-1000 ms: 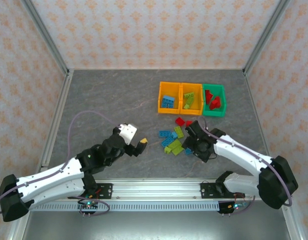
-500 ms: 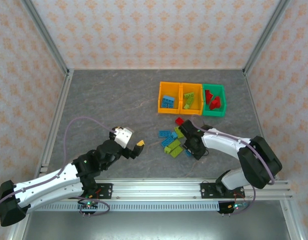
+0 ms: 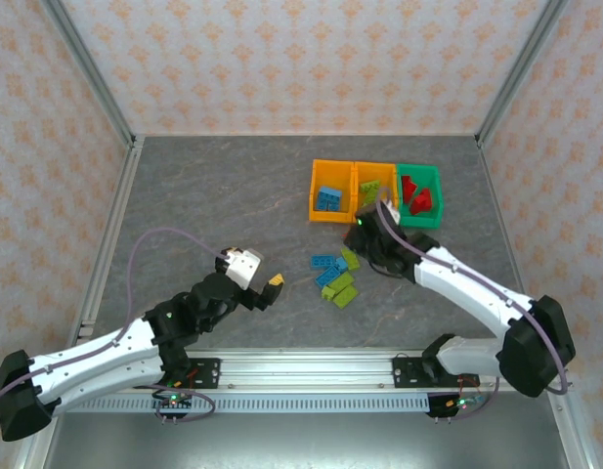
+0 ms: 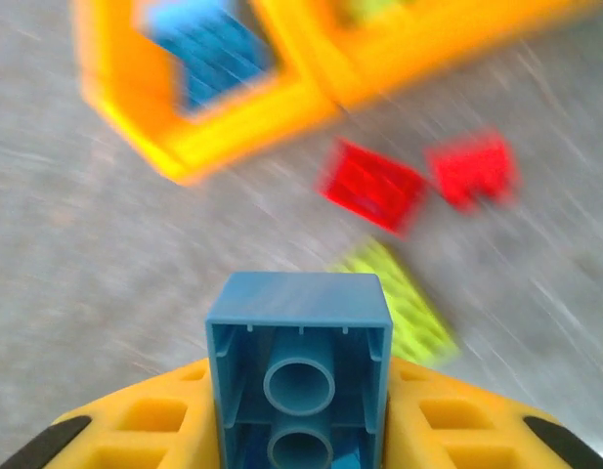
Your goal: Sort the legos into containers by color
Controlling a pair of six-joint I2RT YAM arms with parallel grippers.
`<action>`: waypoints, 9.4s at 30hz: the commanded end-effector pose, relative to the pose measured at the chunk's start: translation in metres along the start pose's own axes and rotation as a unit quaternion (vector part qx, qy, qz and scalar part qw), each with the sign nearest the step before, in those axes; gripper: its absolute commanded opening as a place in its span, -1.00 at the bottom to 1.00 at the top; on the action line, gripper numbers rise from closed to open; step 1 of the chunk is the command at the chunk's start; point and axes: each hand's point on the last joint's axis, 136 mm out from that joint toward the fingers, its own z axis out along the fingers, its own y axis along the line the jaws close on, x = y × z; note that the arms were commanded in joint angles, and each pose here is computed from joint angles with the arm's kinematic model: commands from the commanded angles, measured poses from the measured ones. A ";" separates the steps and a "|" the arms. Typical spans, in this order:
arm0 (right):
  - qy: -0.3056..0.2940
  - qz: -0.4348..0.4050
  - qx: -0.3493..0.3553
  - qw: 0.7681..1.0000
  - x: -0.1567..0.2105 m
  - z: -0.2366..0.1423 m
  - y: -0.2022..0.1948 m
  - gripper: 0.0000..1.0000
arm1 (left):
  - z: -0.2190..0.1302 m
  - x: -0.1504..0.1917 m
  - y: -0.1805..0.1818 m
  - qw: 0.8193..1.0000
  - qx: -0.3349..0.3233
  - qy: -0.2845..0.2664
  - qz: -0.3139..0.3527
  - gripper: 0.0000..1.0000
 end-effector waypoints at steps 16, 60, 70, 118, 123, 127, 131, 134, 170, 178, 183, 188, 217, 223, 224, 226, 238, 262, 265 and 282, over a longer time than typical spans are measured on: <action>0.026 -0.090 0.122 0.988 -0.115 0.153 0.044 0.13 | 0.018 0.009 0.002 0.999 -0.029 0.029 0.035 1.00; 0.080 0.086 0.166 0.979 0.018 0.114 -0.053 0.77 | 0.013 0.008 0.009 0.998 -0.046 0.023 0.020 1.00; 0.077 0.073 0.215 0.971 0.027 0.125 -0.079 0.50 | 0.013 0.007 0.010 0.998 -0.048 0.023 0.019 1.00; -0.081 0.151 0.169 0.971 -0.188 0.016 -0.130 0.54 | 0.010 0.007 0.003 0.999 -0.023 0.016 0.020 1.00; -0.062 0.104 0.091 0.988 -0.132 -0.022 -0.102 0.55 | 0.010 0.006 0.002 1.000 -0.020 0.014 0.017 1.00; -0.016 0.048 0.044 0.998 -0.070 -0.031 -0.088 0.56 | 0.010 0.005 0.000 1.000 -0.013 0.010 0.015 1.00; 0.034 -0.009 0.049 0.998 -0.029 -0.018 -0.088 0.56 | 0.012 0.005 -0.001 1.000 -0.012 0.012 0.015 1.00; 0.068 -0.009 0.074 0.995 -0.016 0.005 -0.096 0.57 | 0.014 0.007 -0.002 1.000 -0.012 0.015 0.017 1.00; 0.078 0.027 0.156 0.984 -0.001 0.076 -0.140 -0.25 | 0.014 0.008 0.001 0.999 -0.021 0.023 0.025 1.00; -0.044 0.061 0.120 0.990 -0.043 0.006 -0.129 -0.36 | 0.014 0.008 -0.001 0.999 -0.017 0.023 0.023 1.00; -0.125 0.085 0.122 0.981 -0.113 -0.019 -0.129 -0.36 | 0.014 0.007 -0.001 0.999 -0.017 0.023 0.023 1.00; -0.119 0.107 0.146 0.976 -0.174 0.007 -0.142 -0.37 | 0.012 0.006 0.001 0.999 -0.021 0.021 0.024 1.00; 0.028 -0.001 0.059 0.998 -0.027 -0.014 -0.059 0.53 | 0.006 0.002 0.006 0.999 -0.028 0.008 0.019 1.00; 0.130 0.020 0.092 0.987 0.040 0.020 -0.065 0.71 | 0.010 0.005 0.004 0.999 -0.027 0.014 0.022 1.00; 0.135 0.003 0.121 0.983 0.042 0.024 -0.071 0.72 | 0.011 0.006 0.003 0.999 -0.025 0.017 0.023 1.00; 0.156 -0.019 0.138 0.978 0.046 0.035 -0.073 0.72 | 0.014 0.007 0.001 0.999 -0.023 0.023 0.025 1.00; 0.217 -0.031 0.128 0.967 0.072 0.089 -0.067 0.65 | 0.013 0.008 0.003 0.999 -0.026 0.023 0.027 1.00; 0.153 0.017 0.174 0.973 0.071 0.068 -0.106 -0.40 | 0.010 0.005 0.002 0.999 -0.020 0.017 0.023 1.00; 0.098 0.017 0.155 0.983 0.042 0.048 -0.094 -0.43 | 0.010 0.005 0.002 0.999 -0.019 0.016 0.023 1.00; 0.004 0.005 0.148 0.989 -0.152 0.105 -0.053 -0.49 | 0.009 0.005 0.007 0.999 -0.033 0.018 0.030 1.00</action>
